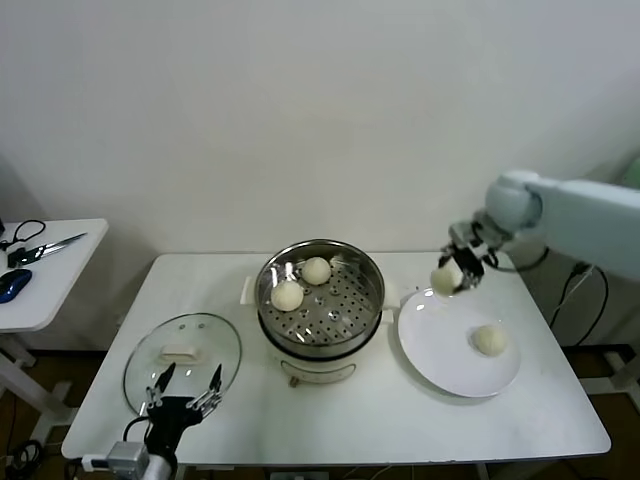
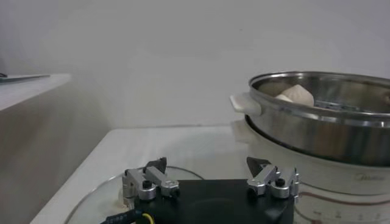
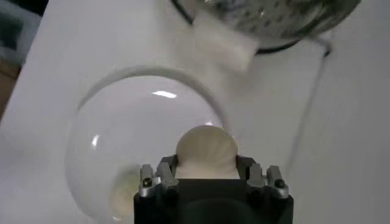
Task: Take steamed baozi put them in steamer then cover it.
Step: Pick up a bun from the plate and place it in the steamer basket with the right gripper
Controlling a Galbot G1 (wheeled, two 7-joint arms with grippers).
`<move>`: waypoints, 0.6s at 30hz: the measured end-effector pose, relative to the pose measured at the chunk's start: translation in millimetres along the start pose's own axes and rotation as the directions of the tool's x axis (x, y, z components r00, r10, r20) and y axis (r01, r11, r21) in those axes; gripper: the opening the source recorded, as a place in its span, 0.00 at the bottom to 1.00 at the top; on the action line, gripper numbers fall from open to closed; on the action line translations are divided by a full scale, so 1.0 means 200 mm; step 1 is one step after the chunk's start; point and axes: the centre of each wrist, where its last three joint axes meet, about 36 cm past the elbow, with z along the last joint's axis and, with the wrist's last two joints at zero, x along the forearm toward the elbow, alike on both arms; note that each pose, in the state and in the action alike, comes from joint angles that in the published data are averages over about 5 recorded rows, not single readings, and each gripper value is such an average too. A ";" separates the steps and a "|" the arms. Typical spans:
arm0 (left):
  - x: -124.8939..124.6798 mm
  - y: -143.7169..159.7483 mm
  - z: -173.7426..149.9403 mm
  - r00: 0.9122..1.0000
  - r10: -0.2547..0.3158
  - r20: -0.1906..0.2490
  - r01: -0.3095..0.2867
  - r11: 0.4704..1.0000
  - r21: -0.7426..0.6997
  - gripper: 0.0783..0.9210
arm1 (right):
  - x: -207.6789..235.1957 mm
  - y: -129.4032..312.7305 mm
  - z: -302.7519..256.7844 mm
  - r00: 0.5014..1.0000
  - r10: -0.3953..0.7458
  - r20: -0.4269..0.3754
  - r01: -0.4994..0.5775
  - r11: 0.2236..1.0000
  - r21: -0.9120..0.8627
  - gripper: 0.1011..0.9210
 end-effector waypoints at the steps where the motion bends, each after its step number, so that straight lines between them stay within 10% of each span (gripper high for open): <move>1: 0.00 0.00 0.00 1.000 0.000 -0.001 0.000 1.000 -0.001 0.88 | 0.06 -0.05 -0.06 1.000 0.014 0.002 -0.014 0.998 0.055 0.68; 18: 0.02 0.00 -0.01 1.000 -0.008 -0.001 0.008 1.000 -0.009 0.88 | -0.01 -0.25 -1.03 0.998 -0.043 0.046 0.000 0.732 0.681 0.67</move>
